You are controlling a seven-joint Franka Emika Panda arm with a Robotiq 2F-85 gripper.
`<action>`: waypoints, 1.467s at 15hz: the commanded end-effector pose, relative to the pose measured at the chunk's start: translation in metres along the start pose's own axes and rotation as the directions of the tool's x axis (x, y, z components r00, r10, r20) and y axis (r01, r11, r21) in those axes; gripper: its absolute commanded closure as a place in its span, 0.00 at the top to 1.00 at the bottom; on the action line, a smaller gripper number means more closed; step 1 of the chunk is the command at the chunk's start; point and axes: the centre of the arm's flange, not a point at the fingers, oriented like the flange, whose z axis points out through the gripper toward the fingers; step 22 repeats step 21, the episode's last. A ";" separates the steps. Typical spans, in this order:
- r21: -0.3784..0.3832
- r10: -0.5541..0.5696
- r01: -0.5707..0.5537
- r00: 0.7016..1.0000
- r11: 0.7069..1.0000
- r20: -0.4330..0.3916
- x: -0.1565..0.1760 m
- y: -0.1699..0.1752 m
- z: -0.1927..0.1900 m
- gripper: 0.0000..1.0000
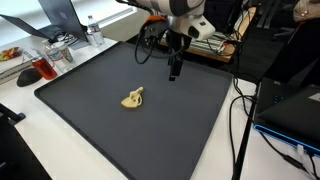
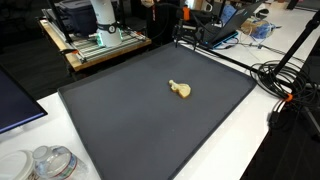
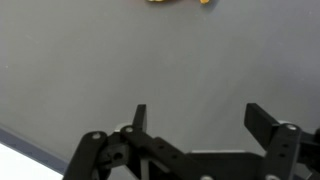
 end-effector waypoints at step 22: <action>-0.113 0.664 -0.698 0.711 0.708 -0.233 -0.070 -0.057 -0.134 1.00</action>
